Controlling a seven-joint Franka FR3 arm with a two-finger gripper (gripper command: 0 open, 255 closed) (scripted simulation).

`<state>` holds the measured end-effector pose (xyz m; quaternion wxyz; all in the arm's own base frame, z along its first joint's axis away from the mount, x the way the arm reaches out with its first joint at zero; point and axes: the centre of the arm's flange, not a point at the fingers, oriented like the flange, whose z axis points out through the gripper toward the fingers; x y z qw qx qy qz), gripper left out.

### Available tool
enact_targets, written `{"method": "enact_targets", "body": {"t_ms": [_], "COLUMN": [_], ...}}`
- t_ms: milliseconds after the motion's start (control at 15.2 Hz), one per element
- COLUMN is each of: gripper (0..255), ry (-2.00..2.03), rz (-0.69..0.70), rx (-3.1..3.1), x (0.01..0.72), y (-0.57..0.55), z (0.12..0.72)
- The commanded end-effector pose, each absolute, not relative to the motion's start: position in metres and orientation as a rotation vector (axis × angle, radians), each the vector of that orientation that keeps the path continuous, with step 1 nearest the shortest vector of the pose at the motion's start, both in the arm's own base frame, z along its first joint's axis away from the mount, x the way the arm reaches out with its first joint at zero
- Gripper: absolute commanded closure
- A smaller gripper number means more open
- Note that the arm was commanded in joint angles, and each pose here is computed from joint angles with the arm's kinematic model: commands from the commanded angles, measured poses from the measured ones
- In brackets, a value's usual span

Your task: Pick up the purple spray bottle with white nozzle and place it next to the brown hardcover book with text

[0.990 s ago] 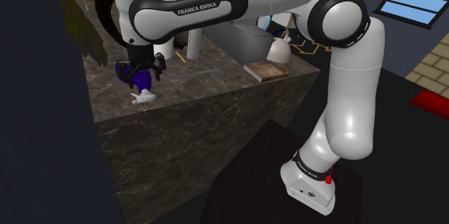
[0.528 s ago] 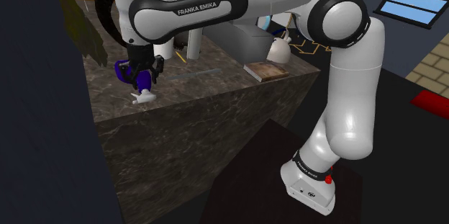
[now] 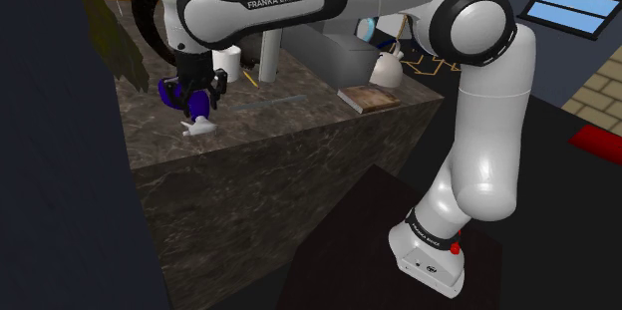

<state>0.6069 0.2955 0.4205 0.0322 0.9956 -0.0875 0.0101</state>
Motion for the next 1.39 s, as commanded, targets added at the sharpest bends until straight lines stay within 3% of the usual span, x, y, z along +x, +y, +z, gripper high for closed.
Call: {"method": "enact_targets", "body": {"t_ms": [0,858,1320], "gripper": [255,255,255], "ry": [-0.269,-0.269,-0.269], "rz": [0.031,0.031,0.031], "rx": [3.065,3.065,3.065], "x": [0.607,0.607,0.610], "y": [0.296,0.296,0.203], "z": [0.432,0.500,0.500]}}
